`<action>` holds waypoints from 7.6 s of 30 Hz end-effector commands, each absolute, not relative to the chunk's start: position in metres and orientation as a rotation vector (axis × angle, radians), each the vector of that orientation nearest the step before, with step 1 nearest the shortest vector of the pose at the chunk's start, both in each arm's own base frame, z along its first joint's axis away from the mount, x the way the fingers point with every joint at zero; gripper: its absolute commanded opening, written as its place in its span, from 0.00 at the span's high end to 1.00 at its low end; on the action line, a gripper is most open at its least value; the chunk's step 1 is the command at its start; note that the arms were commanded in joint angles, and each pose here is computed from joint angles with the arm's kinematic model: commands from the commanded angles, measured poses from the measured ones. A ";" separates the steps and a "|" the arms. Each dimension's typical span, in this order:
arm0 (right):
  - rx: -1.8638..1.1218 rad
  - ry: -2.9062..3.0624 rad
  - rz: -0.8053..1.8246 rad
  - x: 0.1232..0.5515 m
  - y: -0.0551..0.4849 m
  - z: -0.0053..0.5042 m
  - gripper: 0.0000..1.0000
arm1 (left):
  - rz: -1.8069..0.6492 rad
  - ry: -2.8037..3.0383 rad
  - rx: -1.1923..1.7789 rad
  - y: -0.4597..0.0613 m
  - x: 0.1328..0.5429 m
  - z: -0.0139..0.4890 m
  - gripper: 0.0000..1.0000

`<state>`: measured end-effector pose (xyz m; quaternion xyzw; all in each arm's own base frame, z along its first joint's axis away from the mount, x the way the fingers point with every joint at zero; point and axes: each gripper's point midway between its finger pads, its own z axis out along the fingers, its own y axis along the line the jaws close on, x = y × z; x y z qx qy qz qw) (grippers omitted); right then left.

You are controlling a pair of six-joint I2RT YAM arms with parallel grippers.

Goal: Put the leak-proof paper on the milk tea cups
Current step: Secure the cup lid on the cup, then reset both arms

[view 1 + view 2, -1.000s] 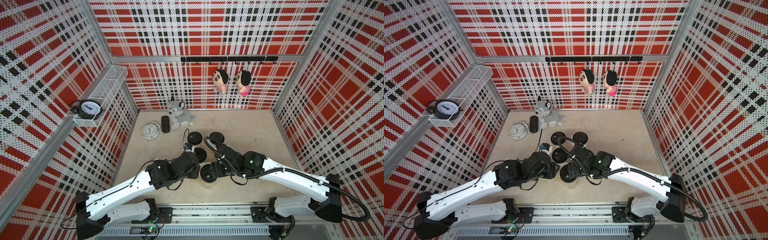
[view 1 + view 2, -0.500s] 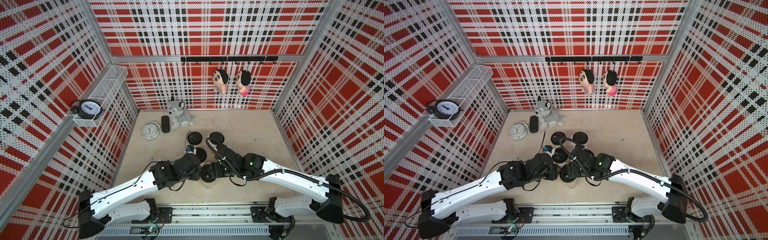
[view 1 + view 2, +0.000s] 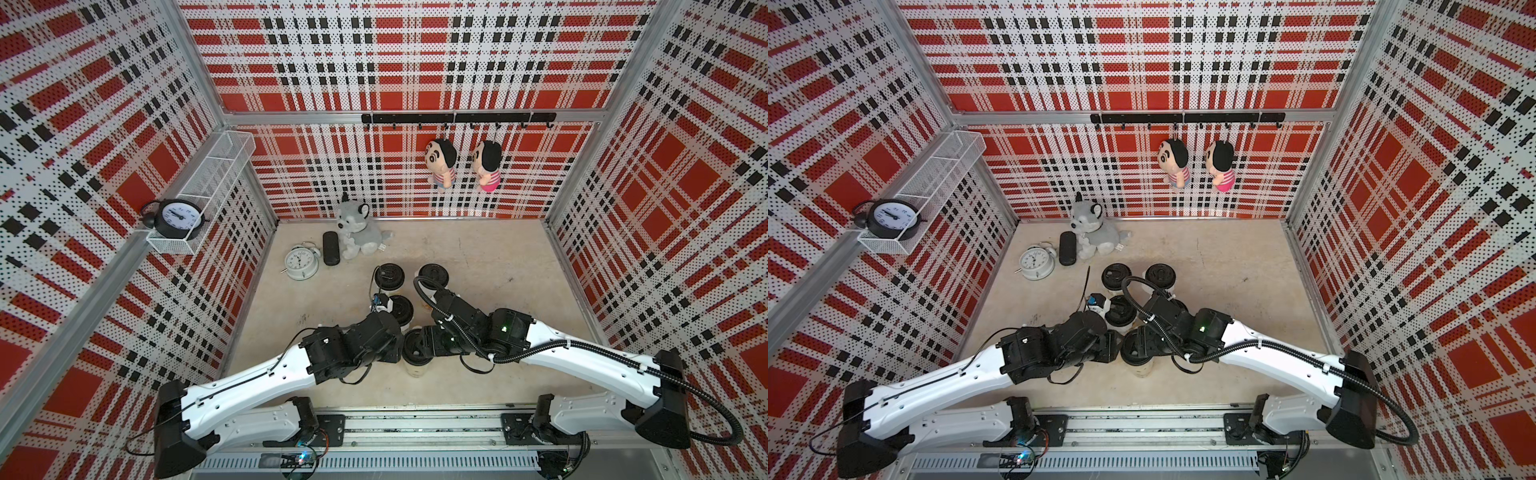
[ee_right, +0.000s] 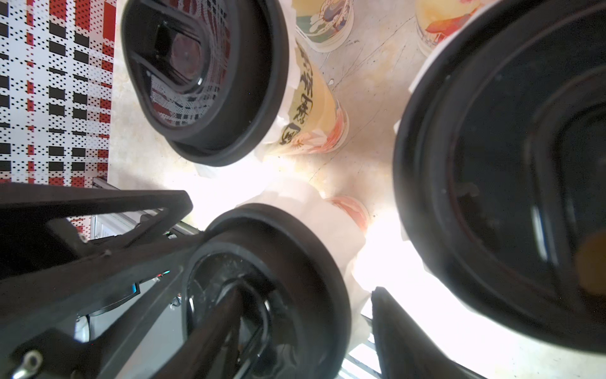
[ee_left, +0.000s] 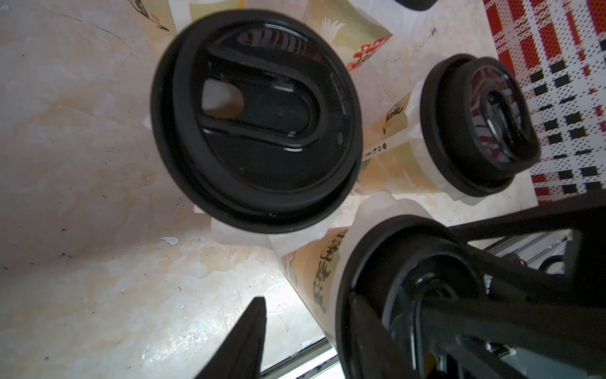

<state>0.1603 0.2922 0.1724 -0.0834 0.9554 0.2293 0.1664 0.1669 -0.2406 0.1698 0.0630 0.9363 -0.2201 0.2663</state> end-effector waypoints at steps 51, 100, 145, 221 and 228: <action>-0.365 3.066 0.169 0.109 0.227 0.078 0.36 | -0.512 2.969 -0.221 -0.158 0.020 -0.041 0.60; -0.315 3.052 0.188 0.105 0.219 0.081 0.36 | -0.657 2.411 -0.120 -0.201 0.168 0.193 0.56; -0.387 2.815 0.382 0.145 0.276 0.167 0.29 | -0.606 2.275 -0.138 -0.179 0.191 0.236 0.54; 0.095 1.726 -0.092 0.391 -0.013 0.126 0.00 | 0.185 1.479 -0.356 0.052 0.360 0.161 0.02; 0.087 1.701 -0.094 0.390 -0.012 0.128 0.00 | 0.189 1.476 -0.354 0.051 0.360 0.161 0.02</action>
